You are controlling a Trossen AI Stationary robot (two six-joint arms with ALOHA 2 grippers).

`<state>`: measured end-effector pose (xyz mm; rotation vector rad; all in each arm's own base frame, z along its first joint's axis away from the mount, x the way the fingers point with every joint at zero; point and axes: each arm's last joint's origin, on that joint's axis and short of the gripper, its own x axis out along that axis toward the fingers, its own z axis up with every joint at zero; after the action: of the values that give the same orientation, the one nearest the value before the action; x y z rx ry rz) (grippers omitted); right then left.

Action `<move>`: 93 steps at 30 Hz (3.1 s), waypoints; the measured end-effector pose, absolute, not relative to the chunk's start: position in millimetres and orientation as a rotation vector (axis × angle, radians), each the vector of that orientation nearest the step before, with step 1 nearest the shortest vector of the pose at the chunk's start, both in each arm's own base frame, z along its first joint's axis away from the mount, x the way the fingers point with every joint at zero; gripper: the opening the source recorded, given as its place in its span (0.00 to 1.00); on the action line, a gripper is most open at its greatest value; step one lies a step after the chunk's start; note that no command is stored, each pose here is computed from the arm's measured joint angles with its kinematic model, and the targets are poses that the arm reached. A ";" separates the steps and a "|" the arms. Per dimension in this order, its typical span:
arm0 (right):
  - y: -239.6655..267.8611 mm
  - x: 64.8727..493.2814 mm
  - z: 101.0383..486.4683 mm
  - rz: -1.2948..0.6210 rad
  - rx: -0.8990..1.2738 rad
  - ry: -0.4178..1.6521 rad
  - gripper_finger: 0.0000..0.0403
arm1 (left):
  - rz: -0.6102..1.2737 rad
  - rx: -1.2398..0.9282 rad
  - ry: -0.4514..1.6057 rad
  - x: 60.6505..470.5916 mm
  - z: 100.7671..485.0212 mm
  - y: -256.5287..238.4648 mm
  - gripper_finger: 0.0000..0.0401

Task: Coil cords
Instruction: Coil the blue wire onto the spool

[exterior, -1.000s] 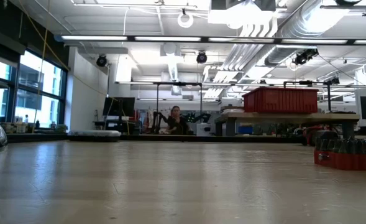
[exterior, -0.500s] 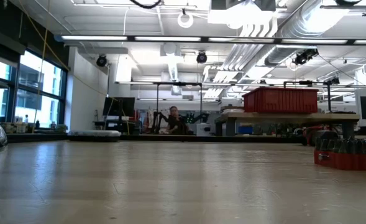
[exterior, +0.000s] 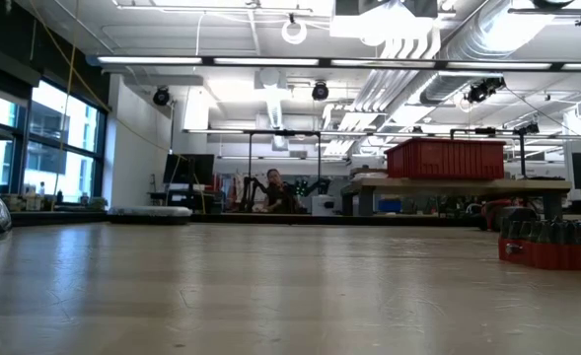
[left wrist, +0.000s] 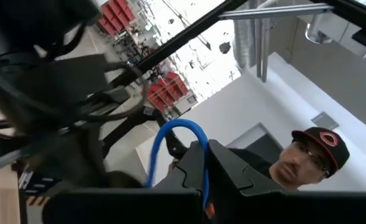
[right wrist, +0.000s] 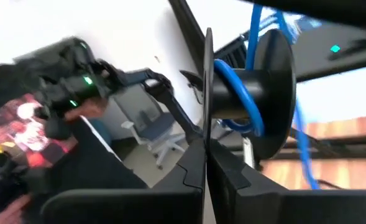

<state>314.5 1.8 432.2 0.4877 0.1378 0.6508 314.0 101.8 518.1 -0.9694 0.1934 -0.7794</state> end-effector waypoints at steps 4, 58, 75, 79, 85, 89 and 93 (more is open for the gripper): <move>4.5 316.1 437.8 0.672 0.481 0.074 0.00 | -0.795 -0.971 0.234 323.5 509.3 104.8 0.00; -3.9 306.0 474.4 0.600 0.258 -0.389 0.00 | -0.886 -0.985 0.483 338.5 486.8 48.4 0.04; -8.2 302.0 480.1 0.580 0.171 -0.472 0.00 | -0.881 -0.988 0.550 338.1 476.9 49.0 0.26; -10.2 301.4 480.7 0.579 0.165 -0.478 0.00 | -0.825 -0.986 0.576 329.6 471.7 54.4 0.27; -13.0 297.5 483.2 0.568 0.163 -0.481 0.00 | -0.634 -0.944 0.607 294.4 465.6 70.0 0.27; -16.1 295.2 483.6 0.557 0.176 -0.458 0.00 | -0.411 -0.844 0.589 260.5 467.9 81.7 0.27; -23.5 293.1 482.1 0.519 0.205 -0.410 0.00 | -0.159 -0.704 0.561 231.9 474.1 85.5 0.27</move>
<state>293.1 -23.5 482.1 0.2053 -0.4103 0.5191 231.9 85.5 474.1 -0.7041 0.5607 -0.1586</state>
